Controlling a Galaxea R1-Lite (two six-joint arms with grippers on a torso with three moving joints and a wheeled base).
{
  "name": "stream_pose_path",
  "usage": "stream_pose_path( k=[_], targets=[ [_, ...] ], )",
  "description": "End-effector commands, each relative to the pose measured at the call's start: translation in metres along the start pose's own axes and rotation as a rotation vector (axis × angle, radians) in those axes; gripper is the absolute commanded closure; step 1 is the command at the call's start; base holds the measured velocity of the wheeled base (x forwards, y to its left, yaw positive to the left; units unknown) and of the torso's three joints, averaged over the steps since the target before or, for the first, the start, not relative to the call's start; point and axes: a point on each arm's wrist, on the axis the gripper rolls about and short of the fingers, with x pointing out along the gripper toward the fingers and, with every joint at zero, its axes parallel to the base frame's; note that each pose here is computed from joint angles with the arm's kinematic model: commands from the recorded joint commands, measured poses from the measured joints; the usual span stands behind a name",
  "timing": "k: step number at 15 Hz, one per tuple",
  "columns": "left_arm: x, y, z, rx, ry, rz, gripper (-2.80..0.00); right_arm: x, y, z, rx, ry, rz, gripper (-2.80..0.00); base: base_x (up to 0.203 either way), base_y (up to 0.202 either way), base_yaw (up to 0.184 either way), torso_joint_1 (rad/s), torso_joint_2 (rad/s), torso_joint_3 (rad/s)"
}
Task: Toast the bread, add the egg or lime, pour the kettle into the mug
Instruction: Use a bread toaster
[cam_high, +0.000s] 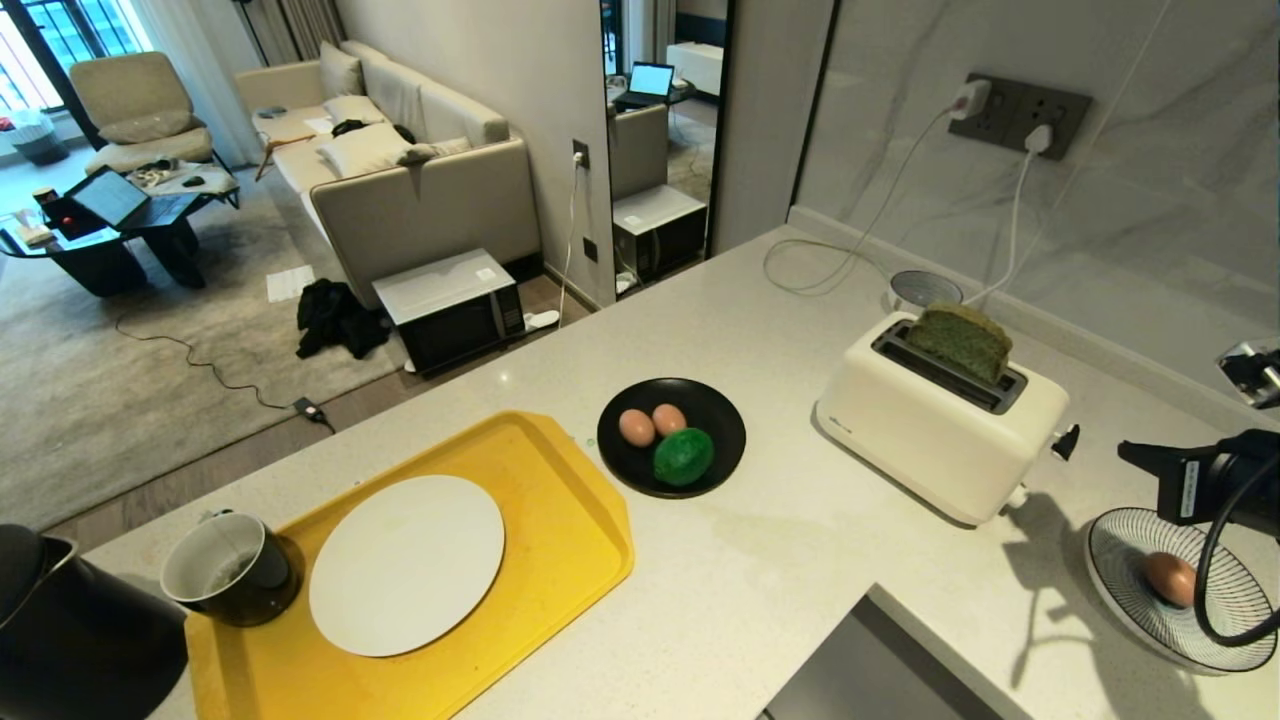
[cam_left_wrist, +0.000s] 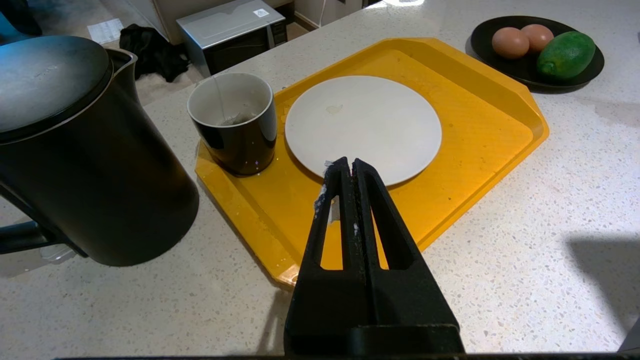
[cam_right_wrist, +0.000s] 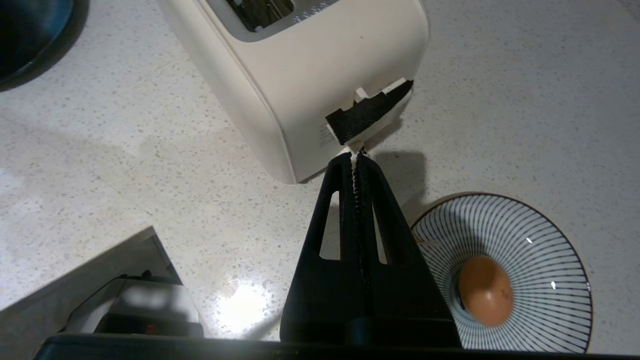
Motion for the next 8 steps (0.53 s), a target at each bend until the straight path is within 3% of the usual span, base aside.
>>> stream_pose_path(
  k=[1,8],
  targets=[
    [0.0,0.0,-0.0001,0.0,0.0,0.001,0.0,0.0008,-0.0003,-0.0016,0.002,0.001,0.025,0.0,0.0,0.0,0.0,0.0,0.0,0.0],
    [0.0,0.0,-0.0001,0.0,0.0,0.0,0.0,0.0013,-0.0004,0.0004,0.003,-0.011,0.057,0.0,0.0,0.0,0.0,0.0,0.0,0.0]
  ],
)
